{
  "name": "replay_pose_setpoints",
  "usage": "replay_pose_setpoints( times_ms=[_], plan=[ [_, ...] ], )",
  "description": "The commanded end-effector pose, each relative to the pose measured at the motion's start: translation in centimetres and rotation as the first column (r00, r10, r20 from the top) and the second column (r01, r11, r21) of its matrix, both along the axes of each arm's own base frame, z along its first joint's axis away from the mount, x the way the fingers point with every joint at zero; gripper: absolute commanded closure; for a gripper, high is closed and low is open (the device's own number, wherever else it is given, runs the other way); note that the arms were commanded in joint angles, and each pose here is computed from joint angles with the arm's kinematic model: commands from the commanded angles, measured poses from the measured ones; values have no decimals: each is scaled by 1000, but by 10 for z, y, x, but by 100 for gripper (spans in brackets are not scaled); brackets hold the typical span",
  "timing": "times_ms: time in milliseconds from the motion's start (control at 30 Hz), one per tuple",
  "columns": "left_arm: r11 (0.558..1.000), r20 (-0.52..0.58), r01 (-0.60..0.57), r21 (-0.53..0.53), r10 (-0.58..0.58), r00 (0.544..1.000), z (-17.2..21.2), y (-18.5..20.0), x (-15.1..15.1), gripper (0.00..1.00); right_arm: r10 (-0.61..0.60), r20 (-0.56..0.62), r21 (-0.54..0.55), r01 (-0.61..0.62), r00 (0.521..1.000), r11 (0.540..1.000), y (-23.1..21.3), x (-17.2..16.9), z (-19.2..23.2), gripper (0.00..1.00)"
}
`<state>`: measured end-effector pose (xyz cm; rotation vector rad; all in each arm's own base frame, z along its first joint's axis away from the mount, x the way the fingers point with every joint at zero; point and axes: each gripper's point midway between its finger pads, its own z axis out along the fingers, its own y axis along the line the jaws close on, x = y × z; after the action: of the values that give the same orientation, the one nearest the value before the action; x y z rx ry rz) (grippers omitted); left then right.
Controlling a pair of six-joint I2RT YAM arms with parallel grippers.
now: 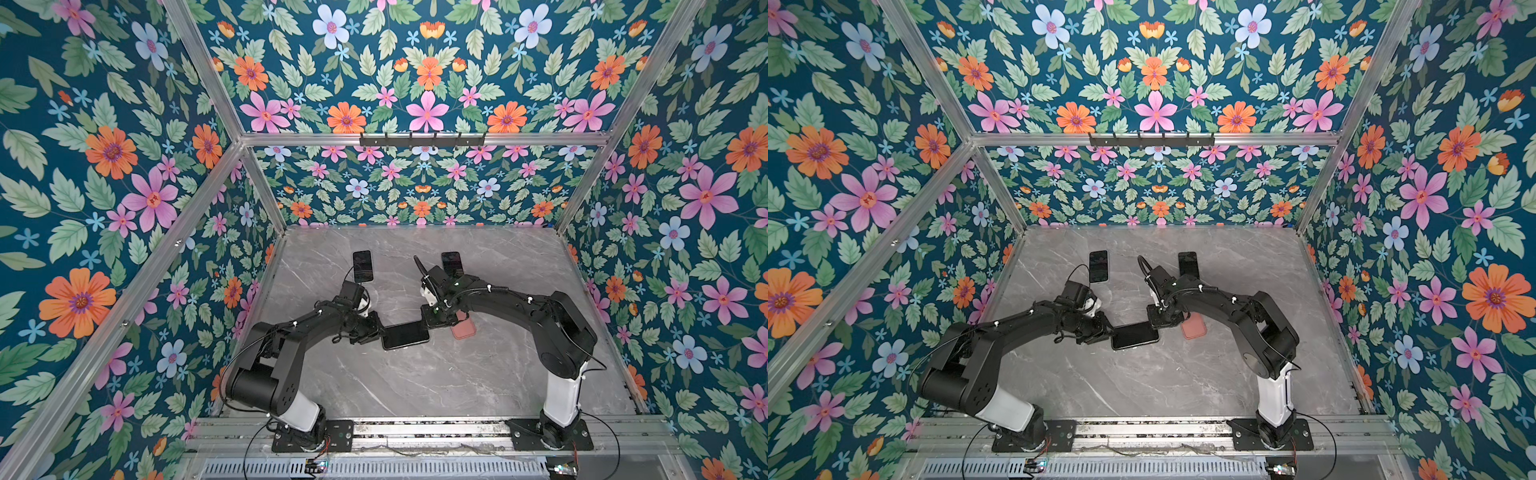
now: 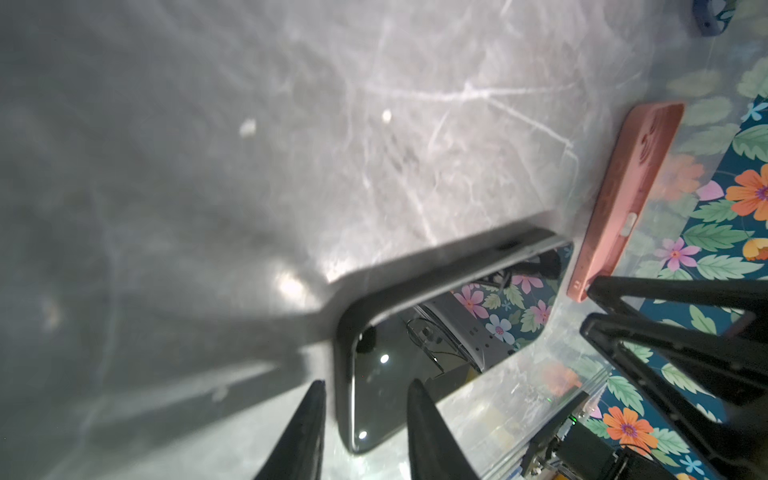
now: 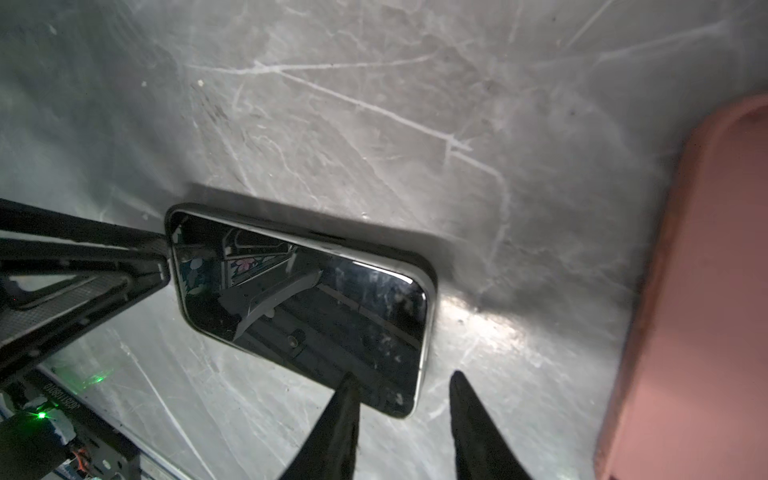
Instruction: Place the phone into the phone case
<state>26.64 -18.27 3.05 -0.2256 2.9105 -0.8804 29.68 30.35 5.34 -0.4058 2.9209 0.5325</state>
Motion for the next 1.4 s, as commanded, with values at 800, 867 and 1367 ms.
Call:
replay_pose_setpoints(
  times_ms=[800,867,1367],
  plan=[
    [999,-17,36,-2,-36,999,-12,-6,14,61,26,16,47,-27,1000,999,2,27,-2,62],
    [999,-22,33,1,-33,999,-11,-3,4,57,35,20,54,-37,999,998,6,30,-4,59],
    [995,-28,66,-76,-68,997,0,-22,-55,44,112,-80,170,-97,990,981,28,16,-22,52]
  ],
)
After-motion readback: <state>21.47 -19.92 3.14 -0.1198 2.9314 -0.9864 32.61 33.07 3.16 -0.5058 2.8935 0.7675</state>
